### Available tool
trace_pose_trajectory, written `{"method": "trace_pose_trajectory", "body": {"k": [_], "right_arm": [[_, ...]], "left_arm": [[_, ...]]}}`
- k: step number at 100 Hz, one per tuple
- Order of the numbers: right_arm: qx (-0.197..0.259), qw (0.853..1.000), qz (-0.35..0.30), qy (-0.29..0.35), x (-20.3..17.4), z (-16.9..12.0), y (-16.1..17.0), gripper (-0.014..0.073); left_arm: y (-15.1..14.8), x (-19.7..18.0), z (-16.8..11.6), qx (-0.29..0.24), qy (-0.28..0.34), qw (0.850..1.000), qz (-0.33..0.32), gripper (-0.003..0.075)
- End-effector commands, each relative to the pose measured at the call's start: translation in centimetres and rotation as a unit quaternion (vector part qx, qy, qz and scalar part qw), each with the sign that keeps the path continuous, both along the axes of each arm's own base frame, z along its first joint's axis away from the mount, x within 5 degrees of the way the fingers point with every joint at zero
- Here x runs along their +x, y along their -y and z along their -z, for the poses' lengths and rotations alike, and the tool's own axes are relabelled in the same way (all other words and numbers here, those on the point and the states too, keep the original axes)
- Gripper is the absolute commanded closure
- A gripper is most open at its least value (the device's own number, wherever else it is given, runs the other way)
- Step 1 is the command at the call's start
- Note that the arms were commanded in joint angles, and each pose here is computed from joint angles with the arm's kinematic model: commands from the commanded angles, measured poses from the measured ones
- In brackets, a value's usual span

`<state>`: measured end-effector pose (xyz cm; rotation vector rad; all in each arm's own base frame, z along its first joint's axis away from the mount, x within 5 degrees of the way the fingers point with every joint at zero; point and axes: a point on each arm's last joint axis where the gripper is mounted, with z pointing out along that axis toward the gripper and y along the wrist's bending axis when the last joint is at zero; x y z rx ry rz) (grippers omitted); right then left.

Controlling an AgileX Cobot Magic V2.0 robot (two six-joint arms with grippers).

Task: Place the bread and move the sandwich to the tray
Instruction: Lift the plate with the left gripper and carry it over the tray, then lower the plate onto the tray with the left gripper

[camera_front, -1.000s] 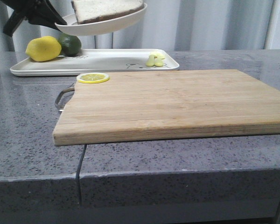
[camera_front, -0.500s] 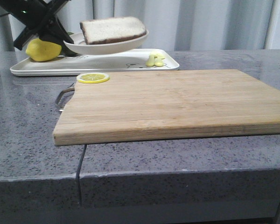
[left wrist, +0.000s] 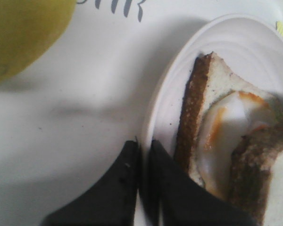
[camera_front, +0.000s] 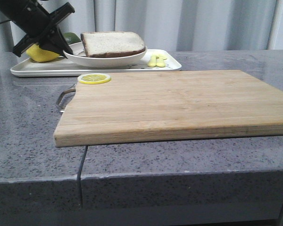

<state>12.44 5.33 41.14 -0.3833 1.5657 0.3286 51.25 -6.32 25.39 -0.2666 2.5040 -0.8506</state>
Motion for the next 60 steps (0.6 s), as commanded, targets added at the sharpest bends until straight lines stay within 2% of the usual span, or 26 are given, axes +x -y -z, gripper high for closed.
{"method": "trace_pose_trajectory", "body": {"k": [1,60], "right_arm": [[0.019,0.999,0.019,0.043,-0.2,-1.5,0.4,0.0276],[0.019,0.999,0.019,0.043,-0.2,-1.5,0.4,0.0276]], "left_arm": [[0.6,-0.7,-5.3,-0.041,0.064,0.997,-0.015,0.074],[0.7,-0.4,-4.1,-0.045,0.047,0.998,-0.02,0.074]]}}
